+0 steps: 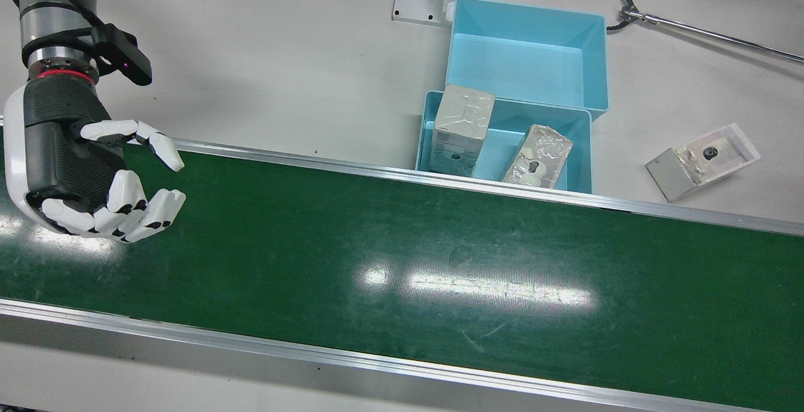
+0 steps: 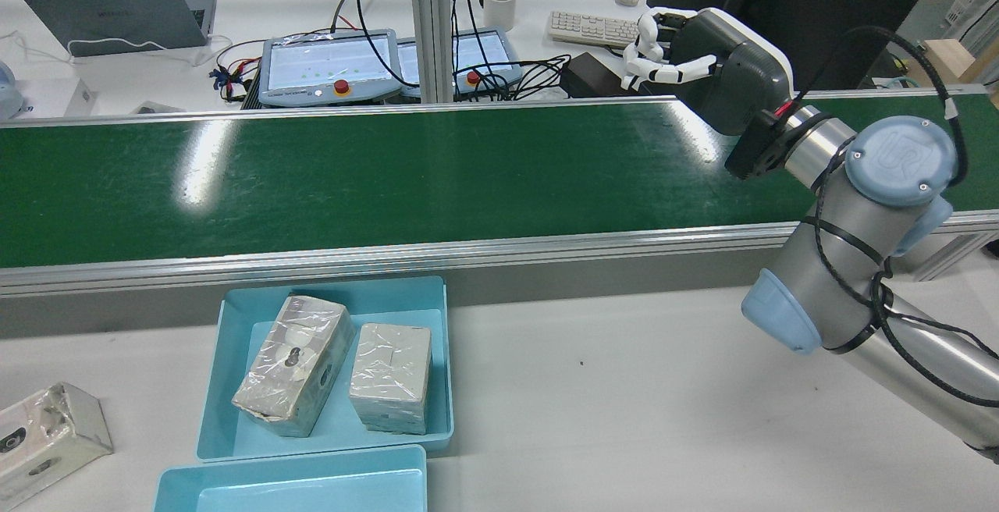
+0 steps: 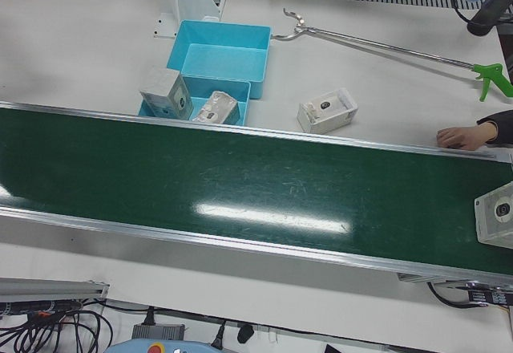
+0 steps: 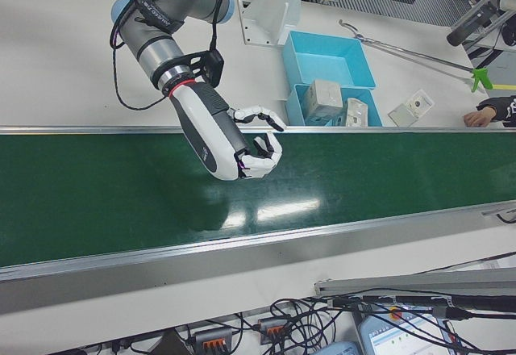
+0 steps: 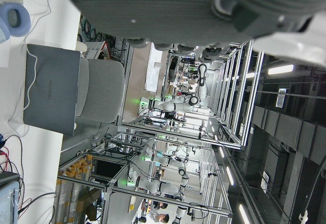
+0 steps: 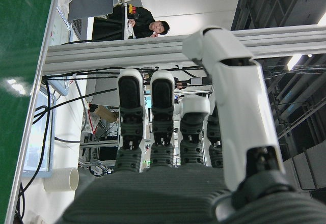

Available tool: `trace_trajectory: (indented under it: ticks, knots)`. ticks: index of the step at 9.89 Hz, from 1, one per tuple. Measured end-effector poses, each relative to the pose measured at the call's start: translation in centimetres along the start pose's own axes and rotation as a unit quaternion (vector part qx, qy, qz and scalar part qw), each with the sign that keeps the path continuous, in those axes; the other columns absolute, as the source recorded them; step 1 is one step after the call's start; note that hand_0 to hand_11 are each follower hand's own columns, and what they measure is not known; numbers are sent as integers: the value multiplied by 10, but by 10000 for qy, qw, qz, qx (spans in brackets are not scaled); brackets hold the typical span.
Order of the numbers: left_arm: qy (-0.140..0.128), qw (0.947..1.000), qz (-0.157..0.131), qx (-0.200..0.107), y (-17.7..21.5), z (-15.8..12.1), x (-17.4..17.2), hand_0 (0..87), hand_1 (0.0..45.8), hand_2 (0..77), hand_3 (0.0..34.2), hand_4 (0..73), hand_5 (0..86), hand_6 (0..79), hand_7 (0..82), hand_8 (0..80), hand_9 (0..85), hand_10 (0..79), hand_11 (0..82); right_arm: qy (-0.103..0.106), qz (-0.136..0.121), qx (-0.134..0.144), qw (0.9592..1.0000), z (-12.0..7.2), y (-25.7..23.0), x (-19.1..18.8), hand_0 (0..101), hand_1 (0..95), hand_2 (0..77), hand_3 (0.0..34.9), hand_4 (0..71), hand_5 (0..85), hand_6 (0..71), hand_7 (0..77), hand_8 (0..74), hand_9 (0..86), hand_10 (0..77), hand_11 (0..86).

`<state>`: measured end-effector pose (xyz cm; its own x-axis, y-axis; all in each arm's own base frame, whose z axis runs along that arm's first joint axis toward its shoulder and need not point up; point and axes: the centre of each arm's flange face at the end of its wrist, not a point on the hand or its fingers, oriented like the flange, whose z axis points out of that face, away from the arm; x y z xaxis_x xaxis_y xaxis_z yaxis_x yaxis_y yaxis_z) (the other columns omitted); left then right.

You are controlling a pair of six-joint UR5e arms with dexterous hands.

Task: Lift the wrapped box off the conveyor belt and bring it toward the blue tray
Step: 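Move the right hand down beside the conveyor belt, fingers open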

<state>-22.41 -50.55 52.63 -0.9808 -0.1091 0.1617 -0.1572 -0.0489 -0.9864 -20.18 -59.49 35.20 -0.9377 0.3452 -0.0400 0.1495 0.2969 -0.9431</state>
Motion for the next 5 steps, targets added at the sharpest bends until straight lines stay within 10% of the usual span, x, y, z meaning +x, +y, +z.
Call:
trace_trajectory:
  ticks: [1, 2, 4, 5]
  knots:
    - [0, 10000, 0, 0, 0, 0, 0, 0, 0, 5, 0, 0, 11, 0, 5, 0, 0, 5, 0, 18, 5, -7, 10000, -1, -1, 2, 533, 224, 344, 3, 491, 633, 545, 671, 562, 540, 540, 518]
    - [0, 10000, 0, 0, 0, 0, 0, 0, 0, 5, 0, 0, 11, 0, 5, 0, 0, 5, 0, 27, 10, -15, 10000, -1, -1, 2, 533, 235, 300, 43, 240, 387, 415, 513, 404, 365, 371, 355]
    - [0, 10000, 0, 0, 0, 0, 0, 0, 0, 5, 0, 0, 11, 5, 0, 0, 0, 5, 0, 77, 15, -30, 10000, -2, -1, 3, 532, 235, 278, 135, 44, 322, 158, 229, 76, 71, 5, 54]
    - [0, 10000, 0, 0, 0, 0, 0, 0, 0, 5, 0, 0, 11, 5, 0, 0, 0, 5, 0, 92, 12, -30, 10000, -2, -1, 3, 533, 262, 311, 158, 115, 333, 16, 175, 0, 16, 0, 16]
